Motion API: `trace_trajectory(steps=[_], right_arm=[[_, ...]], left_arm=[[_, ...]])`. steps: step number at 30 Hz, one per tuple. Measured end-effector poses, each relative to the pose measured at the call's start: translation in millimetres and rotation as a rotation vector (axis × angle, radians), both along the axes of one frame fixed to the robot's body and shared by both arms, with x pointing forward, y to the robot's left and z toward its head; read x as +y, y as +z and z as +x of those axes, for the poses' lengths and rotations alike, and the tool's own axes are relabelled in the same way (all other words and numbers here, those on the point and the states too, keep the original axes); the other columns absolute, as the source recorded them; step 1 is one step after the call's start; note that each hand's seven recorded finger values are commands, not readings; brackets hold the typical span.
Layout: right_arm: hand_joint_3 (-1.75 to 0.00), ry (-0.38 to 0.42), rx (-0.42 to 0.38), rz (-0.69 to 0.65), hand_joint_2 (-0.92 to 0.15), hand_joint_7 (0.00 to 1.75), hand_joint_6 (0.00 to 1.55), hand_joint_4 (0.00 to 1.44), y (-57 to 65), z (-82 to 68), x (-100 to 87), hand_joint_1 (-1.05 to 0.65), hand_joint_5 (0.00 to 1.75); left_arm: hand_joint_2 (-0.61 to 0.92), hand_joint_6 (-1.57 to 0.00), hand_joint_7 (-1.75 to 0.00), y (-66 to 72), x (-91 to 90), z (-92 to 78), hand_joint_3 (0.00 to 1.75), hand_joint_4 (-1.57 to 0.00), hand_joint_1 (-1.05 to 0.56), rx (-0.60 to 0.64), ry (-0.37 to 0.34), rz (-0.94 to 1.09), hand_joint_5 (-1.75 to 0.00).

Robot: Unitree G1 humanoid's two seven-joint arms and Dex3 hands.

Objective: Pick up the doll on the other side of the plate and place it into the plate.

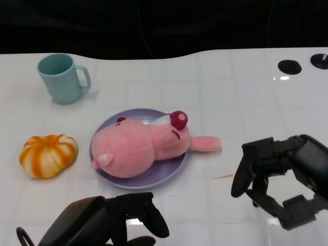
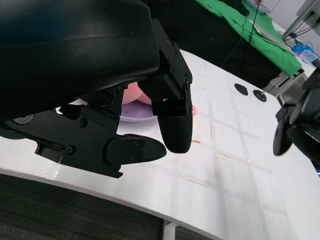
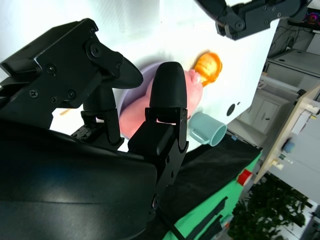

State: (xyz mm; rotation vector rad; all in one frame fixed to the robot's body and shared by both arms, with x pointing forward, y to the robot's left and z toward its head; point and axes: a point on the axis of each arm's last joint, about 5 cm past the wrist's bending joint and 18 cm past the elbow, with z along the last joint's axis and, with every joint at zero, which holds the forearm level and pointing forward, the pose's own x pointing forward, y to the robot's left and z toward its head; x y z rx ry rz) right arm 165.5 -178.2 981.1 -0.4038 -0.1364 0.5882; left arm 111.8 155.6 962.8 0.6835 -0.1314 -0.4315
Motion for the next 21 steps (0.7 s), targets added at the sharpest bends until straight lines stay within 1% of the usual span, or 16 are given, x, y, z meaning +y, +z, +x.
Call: trace_trajectory(steps=[4,9,12,16,21], right_arm=[[-1.29,-0.042,0.03,0.002,-0.4,1.37,0.79,0.85,-4.8,0.6,-0.7,0.02,1.63],[-1.28,-0.083,0.1,0.014,-0.4,1.39,0.76,0.8,-12.3,6.1,-1.6,0.04,1.63],[-1.28,-0.073,0.102,0.028,-0.39,1.4,0.76,0.79,-12.2,8.4,0.2,0.03,1.61],[-1.29,-0.052,0.124,0.028,-0.37,1.37,0.77,0.81,-17.2,10.3,3.2,0.02,1.59],[-1.28,-0.022,0.125,0.038,-0.37,1.34,0.78,0.8,-20.5,11.5,4.5,0.02,1.56]], left_arm=[[0.9,-0.68,-1.0,0.5,3.0,0.3,0.45,-0.59,-0.23,-0.002,0.013,0.005,-1.72],[0.9,-0.69,-0.99,0.8,7.1,-0.2,0.44,-0.59,-0.24,-0.001,0.029,0.019,-1.72],[0.91,-0.69,-0.98,1.2,8.9,-0.2,0.43,-0.6,-0.24,-0.004,0.033,0.018,-1.72],[0.92,-0.69,-0.98,1.5,11.3,-1.1,0.41,-0.6,-0.24,-0.005,0.026,0.017,-1.72],[0.92,-0.69,-0.97,0.6,12.5,-3.6,0.4,-0.59,-0.23,-0.002,0.02,0.019,-1.7]])
